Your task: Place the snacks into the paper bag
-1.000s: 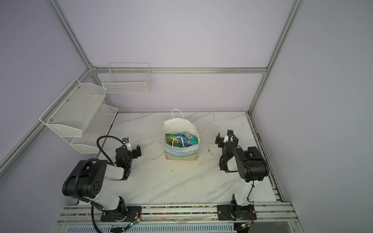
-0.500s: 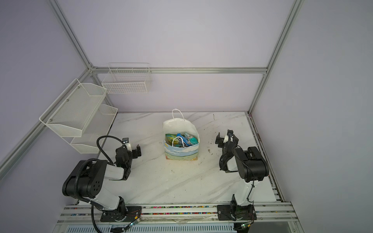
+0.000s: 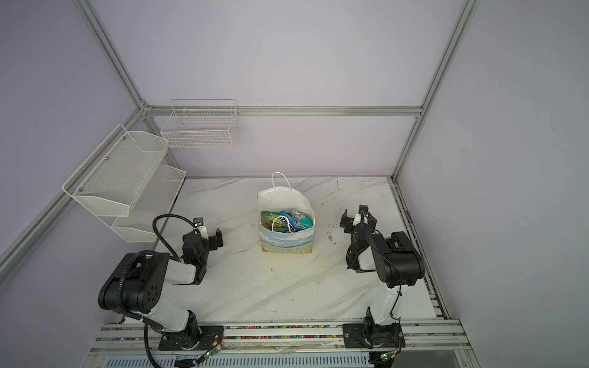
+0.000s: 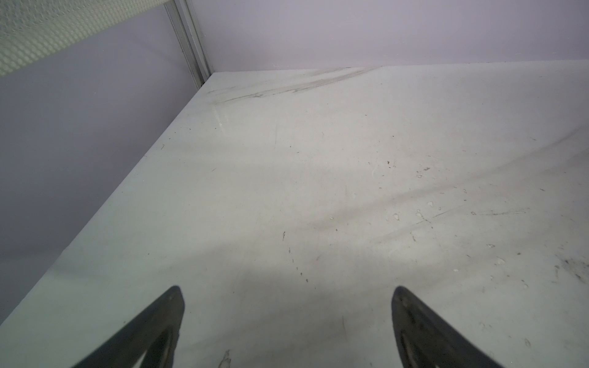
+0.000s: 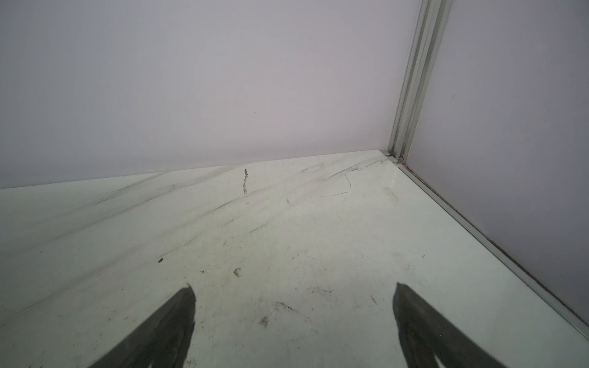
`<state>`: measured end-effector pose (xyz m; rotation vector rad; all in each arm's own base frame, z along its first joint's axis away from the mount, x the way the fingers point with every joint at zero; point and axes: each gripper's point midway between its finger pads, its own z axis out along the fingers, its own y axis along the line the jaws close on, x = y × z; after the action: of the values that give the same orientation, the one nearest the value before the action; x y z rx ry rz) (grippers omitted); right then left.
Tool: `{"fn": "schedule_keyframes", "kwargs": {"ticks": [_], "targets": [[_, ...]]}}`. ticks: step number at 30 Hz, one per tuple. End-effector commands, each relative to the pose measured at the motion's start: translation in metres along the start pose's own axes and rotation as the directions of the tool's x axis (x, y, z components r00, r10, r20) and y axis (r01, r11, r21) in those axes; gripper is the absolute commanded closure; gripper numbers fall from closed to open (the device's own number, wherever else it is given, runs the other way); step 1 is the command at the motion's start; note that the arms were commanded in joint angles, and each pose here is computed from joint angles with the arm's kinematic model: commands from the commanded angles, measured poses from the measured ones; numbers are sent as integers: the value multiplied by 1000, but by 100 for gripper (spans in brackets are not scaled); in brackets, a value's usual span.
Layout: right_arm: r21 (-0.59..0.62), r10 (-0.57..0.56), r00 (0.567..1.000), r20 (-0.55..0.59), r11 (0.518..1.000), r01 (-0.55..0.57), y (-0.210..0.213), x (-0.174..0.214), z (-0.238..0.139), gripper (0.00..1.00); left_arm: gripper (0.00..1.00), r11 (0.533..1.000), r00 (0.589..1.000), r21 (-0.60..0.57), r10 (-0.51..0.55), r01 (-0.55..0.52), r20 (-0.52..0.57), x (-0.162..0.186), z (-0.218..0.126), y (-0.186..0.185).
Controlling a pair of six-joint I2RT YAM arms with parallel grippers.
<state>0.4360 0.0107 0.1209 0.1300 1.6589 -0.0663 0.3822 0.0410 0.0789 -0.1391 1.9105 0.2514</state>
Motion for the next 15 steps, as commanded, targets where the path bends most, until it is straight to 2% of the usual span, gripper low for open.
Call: {"fn": "schedule_keyframes", "kwargs": {"ticks": [1,15], "targets": [[-3,9,999,40,1000,-9,0,-15,0,3,0,999,993,1,-43,43,106,-38,4,1],[-3,10,999,40,1000,-10,0,-15,0,3,0,999,993,-2,-45,45,107,-39,4,2]]}}
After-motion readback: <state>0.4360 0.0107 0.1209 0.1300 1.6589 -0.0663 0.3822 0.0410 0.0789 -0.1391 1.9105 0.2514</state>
